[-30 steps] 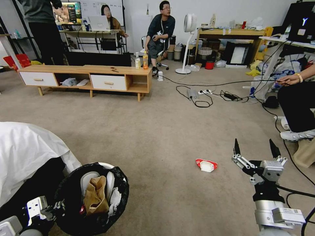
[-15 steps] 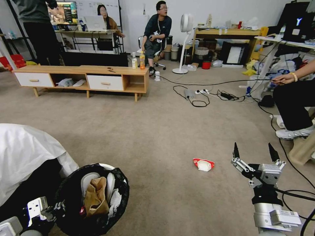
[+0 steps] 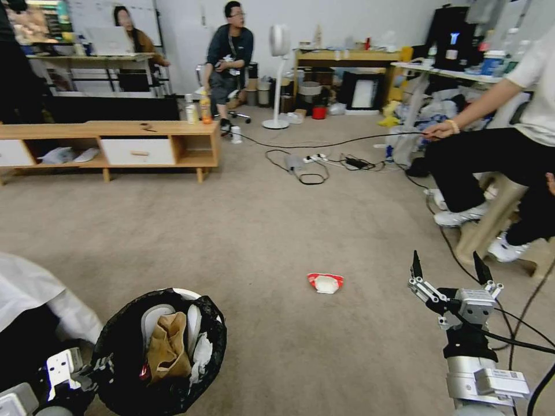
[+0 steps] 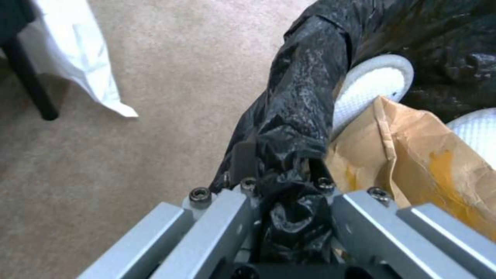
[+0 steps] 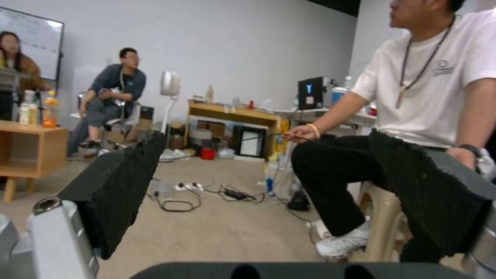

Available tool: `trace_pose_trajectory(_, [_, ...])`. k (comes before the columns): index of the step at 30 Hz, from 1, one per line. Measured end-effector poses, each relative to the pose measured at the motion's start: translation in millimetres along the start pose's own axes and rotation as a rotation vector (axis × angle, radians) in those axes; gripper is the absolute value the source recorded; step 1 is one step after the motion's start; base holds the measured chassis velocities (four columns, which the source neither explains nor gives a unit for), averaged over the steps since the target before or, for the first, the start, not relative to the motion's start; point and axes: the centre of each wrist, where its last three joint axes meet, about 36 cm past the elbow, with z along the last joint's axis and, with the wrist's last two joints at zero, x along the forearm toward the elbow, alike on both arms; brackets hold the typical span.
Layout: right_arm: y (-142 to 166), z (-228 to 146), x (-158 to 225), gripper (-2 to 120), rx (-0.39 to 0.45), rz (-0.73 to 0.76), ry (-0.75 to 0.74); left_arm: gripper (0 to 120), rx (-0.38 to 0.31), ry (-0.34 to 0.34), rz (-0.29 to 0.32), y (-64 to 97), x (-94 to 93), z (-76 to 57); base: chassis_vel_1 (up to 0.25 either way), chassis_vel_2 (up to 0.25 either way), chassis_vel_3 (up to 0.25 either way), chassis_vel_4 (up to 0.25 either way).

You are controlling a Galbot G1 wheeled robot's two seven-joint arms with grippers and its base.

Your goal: Pick up the trash bin and place the garbage on the floor into it.

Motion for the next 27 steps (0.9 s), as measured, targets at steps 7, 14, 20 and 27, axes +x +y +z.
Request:
trace_pose_trajectory(7, [1.6,1.9,-1.8,100,-0.005,-0.002,-0.003,1,0.002,0.001,-0.006,1.4,0.9,0.2,0.0,0.0,0.0,0.0])
trace_pose_trajectory(14, [2.3,5.0,-1.8,100,-0.009,-0.015,0.002,1,0.006,0.0,-0.006,1.7,0.6,0.1,0.0,0.0,0.0,0.0])
trace_pose_trajectory(20, [1.8,7.7,-2.1,100,-0.014,-0.025,0.001,1,0.007,-0.001,-0.007,2.1,0.7,-0.1,0.0,0.0,0.0,0.0])
trace_pose_trajectory(27, [1.6,9.2,-2.5,100,-0.017,-0.025,0.0,1,0.007,0.0,-0.008,2.4,1.0,0.1,0.0,0.0,0.0,0.0])
